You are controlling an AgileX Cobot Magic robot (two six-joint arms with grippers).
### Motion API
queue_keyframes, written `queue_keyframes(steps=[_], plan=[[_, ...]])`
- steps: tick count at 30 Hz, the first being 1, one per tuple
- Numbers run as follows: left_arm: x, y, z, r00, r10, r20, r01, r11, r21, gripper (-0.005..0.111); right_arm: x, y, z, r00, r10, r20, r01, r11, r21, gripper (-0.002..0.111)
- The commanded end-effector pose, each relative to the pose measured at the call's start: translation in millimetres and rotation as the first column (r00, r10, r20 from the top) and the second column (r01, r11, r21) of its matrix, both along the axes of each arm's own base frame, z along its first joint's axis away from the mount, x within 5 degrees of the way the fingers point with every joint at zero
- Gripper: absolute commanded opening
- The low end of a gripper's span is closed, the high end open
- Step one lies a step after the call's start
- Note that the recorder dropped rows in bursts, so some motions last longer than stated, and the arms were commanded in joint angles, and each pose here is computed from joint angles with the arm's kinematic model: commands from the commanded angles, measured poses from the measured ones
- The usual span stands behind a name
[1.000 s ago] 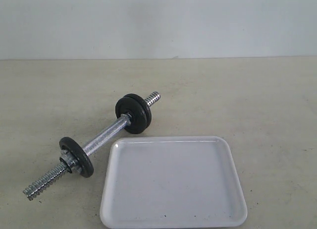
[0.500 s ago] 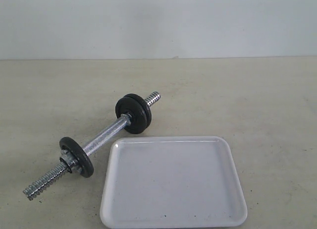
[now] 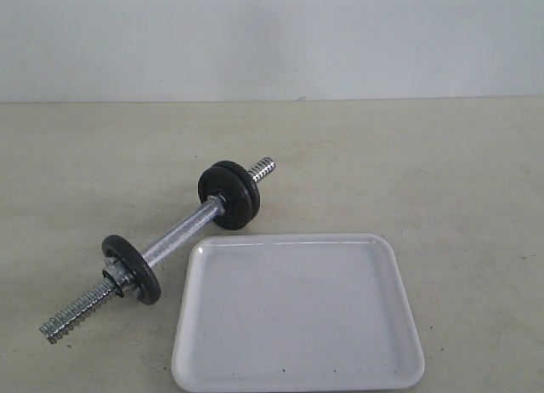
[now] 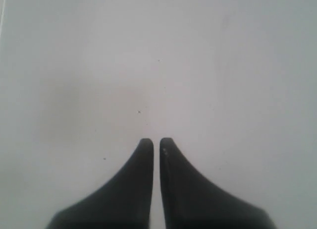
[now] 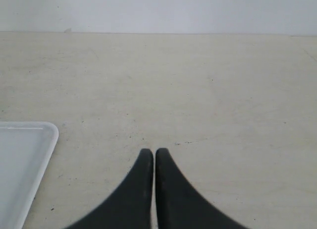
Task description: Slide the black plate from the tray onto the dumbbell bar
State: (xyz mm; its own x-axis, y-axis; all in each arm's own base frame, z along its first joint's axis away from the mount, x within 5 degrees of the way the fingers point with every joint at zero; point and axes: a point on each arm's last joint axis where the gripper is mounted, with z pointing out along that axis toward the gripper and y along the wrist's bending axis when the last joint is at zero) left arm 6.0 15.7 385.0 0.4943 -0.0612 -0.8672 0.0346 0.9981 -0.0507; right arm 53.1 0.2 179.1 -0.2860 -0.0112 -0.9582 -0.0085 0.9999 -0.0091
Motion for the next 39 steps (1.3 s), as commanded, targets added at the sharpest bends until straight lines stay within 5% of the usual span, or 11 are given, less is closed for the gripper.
queue_keyframes(steps=[1,12,18,24,39], plan=[[-5,1,0,0.999,0.044,0.028,-0.046,0.997,0.063,0.004,0,0,2,1.000,0.004,0.016,-0.004,1.000,-0.005,0.000],[6,-7,-17,0.998,0.057,0.028,-0.061,0.981,0.184,0.004,0,0,2,1.000,0.004,0.016,-0.004,1.000,-0.005,0.000],[23,-9,-47,1.000,0.022,-0.003,-0.022,0.995,0.098,0.004,0,0,2,1.000,0.004,0.016,-0.004,1.000,-0.005,0.000],[35,-17,-79,0.999,0.002,-0.054,0.010,0.978,0.209,0.004,0,0,2,1.000,0.004,0.016,-0.004,1.000,-0.005,0.000],[44,-25,-147,0.981,-0.080,-0.174,0.114,0.974,0.198,0.004,0,0,2,1.000,0.004,0.016,-0.004,1.000,-0.005,0.000]])
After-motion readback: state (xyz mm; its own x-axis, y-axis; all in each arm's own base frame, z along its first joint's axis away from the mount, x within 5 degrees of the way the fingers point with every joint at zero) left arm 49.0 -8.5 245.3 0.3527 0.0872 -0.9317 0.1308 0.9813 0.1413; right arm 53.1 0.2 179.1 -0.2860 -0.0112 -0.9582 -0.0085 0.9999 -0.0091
